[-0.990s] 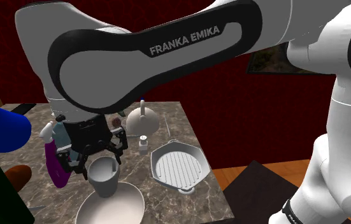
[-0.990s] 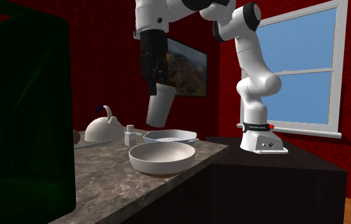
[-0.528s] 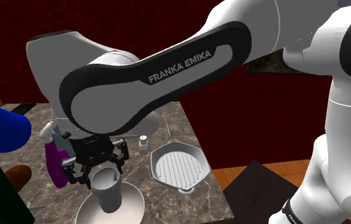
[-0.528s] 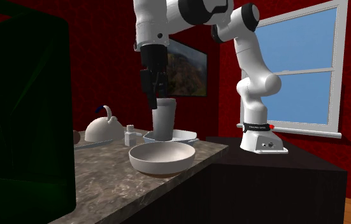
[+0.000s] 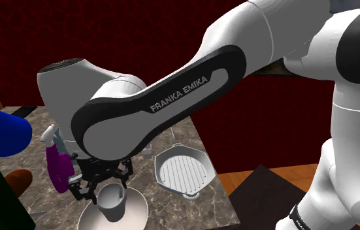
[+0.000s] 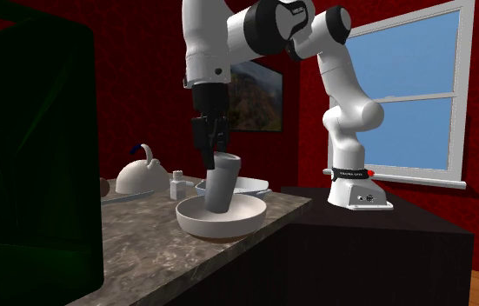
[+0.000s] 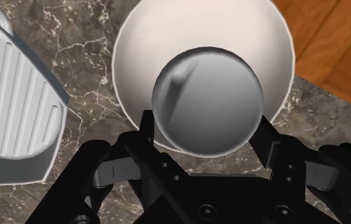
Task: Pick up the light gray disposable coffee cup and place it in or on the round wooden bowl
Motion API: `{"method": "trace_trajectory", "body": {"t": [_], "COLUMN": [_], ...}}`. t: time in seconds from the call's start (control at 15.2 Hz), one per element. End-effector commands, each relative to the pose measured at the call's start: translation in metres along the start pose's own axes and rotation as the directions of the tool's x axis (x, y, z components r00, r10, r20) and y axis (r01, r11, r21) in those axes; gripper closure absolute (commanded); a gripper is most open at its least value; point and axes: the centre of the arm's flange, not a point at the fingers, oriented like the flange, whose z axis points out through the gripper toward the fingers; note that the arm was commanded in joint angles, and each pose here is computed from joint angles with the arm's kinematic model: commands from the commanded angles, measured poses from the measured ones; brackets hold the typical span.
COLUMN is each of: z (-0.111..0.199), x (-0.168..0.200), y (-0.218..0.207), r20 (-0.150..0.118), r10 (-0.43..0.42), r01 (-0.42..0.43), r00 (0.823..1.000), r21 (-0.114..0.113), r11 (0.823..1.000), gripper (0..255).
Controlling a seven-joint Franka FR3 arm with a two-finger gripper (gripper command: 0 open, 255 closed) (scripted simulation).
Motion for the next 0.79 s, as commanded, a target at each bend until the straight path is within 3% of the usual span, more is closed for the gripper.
{"method": "trace_trajectory", "body": {"t": [0.0,0.4,0.46,0.73], "z": [0.0035,0.0035,0.0035,0.0035], "x": [-0.0003,-0.0003,-0.0002,-0.0002], "y": [-0.0006,-0.0006,-0.0006,-0.0006], "r20": [-0.001,-0.001,-0.001,-0.001], "r10": [0.000,0.000,0.000,0.000], "r01": [0.000,0.000,0.000,0.000], "r00": [1.000,1.000,1.000,1.000], "r21": [0.001,0.001,0.001,0.001], "r11": [1.000,1.000,1.000,1.000], "gripper": [255,255,0,0]}}
